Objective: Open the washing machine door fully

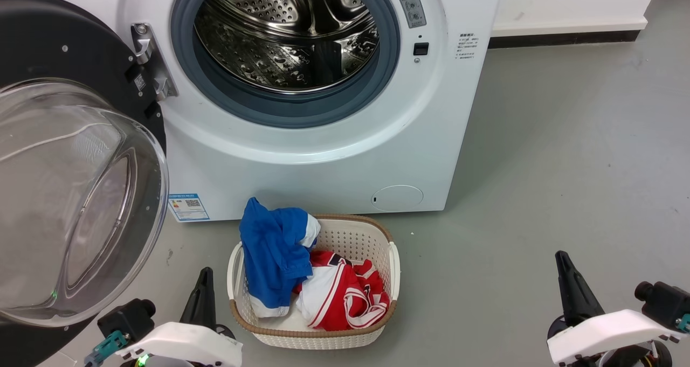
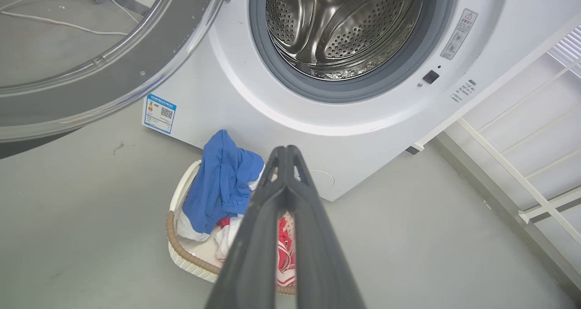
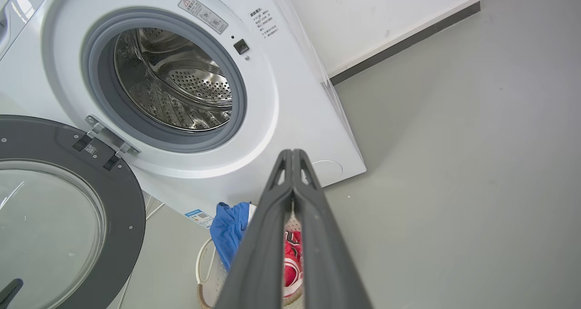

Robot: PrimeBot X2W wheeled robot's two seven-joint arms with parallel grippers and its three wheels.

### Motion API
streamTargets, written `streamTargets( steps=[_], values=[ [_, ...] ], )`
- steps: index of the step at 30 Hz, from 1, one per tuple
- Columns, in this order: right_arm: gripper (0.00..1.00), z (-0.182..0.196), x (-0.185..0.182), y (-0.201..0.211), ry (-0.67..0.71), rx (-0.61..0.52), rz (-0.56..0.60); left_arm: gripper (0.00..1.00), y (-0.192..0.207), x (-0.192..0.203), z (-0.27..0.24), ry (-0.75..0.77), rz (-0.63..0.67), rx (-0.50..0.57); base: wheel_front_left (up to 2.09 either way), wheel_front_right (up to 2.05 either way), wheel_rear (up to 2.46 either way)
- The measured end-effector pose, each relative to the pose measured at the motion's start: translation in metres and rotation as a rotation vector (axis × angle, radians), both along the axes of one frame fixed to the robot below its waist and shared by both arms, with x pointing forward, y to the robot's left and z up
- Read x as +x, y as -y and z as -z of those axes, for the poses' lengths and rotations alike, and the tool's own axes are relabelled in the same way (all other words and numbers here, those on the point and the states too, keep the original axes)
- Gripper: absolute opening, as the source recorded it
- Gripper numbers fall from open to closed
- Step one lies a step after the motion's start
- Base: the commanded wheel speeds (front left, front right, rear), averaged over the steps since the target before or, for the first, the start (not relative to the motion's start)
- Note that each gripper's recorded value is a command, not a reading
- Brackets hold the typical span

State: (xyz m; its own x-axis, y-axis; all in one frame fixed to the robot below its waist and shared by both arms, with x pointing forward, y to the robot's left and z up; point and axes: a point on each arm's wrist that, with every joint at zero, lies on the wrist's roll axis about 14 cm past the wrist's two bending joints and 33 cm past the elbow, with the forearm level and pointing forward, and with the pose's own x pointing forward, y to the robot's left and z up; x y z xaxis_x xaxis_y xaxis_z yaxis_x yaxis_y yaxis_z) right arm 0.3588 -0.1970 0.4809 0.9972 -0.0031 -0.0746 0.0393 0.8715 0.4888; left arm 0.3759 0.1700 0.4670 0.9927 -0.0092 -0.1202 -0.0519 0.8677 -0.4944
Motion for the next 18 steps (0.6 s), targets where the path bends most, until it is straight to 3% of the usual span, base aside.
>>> streamTargets(
  steps=[18],
  values=[
    [0.00, -0.0022, 0.0061, 0.0042, -0.002, 0.264, 0.036, 0.00, -0.0085, 0.0038, -0.0031, -0.016, -0.042, -0.261, 0.00, 0.00, 0.00]
  ],
)
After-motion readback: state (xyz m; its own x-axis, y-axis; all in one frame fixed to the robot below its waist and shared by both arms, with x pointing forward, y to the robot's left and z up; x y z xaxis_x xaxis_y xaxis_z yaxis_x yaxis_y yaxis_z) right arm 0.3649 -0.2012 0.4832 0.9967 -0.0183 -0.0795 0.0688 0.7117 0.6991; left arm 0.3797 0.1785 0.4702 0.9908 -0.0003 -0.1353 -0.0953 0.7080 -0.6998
